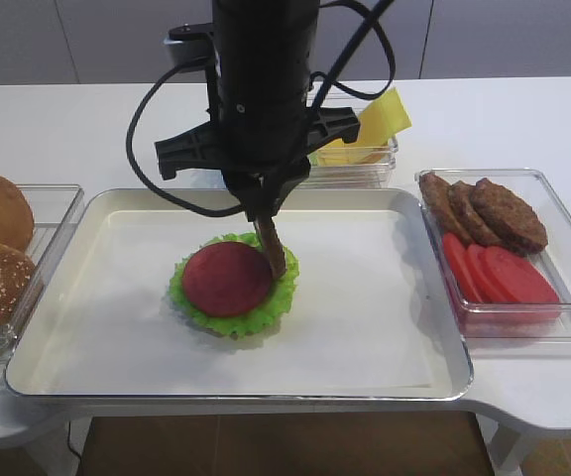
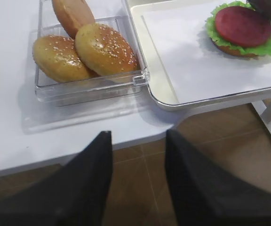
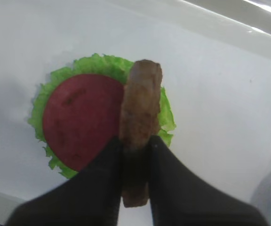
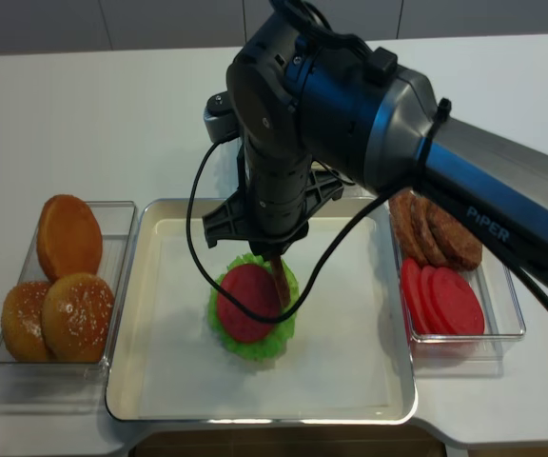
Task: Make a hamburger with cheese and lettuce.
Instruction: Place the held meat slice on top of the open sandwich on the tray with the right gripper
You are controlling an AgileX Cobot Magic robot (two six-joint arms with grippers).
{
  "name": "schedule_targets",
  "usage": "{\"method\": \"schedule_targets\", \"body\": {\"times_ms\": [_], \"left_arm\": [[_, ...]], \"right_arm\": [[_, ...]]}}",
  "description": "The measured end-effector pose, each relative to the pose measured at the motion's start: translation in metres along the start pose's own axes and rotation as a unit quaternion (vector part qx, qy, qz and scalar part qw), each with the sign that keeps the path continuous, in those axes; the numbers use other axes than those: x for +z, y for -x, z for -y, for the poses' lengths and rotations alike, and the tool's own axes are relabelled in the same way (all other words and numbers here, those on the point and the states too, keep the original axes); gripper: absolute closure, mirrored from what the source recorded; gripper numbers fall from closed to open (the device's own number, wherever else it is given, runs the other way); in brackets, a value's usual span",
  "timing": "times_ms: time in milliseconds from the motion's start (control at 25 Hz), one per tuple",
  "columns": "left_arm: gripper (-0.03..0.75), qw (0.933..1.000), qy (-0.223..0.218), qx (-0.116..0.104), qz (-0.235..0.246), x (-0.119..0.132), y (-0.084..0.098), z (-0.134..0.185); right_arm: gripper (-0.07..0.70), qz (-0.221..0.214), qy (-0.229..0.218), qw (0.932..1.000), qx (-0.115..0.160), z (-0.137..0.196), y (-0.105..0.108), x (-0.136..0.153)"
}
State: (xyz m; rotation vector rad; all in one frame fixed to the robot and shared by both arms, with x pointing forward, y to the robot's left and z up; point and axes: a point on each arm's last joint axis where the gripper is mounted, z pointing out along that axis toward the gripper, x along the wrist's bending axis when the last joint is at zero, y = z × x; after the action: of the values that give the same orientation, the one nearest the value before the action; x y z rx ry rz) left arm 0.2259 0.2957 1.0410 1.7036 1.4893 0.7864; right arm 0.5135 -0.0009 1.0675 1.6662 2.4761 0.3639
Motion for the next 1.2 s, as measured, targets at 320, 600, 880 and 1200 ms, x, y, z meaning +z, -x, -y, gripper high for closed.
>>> {"method": "schedule_targets", "body": {"times_ms": [320,600,880,1200], "left_arm": [[0.433,1.0,0.0,0.0,0.0,0.0,0.0,0.0],[0.433,1.0,0.0,0.0,0.0,0.0,0.0,0.0],[0.433,1.0,0.0,0.0,0.0,0.0,0.0,0.0],[0.433,1.0,0.0,0.0,0.0,0.0,0.0,0.0]], "right_arm": [[0.499,-0.006,-0.003,1.0,0.002,0.0005,-0.001,0.0],[0.499,-0.008,-0.004,1.0,0.003,0.0007,-0.0014,0.0],[0.499,-0.008,-0.004,1.0,0.003,0.0007,-0.0014,0.0],[0.498,-0.009,-0.004,0.9999,0.003,0.0008,-0.0016,0.0]]}}
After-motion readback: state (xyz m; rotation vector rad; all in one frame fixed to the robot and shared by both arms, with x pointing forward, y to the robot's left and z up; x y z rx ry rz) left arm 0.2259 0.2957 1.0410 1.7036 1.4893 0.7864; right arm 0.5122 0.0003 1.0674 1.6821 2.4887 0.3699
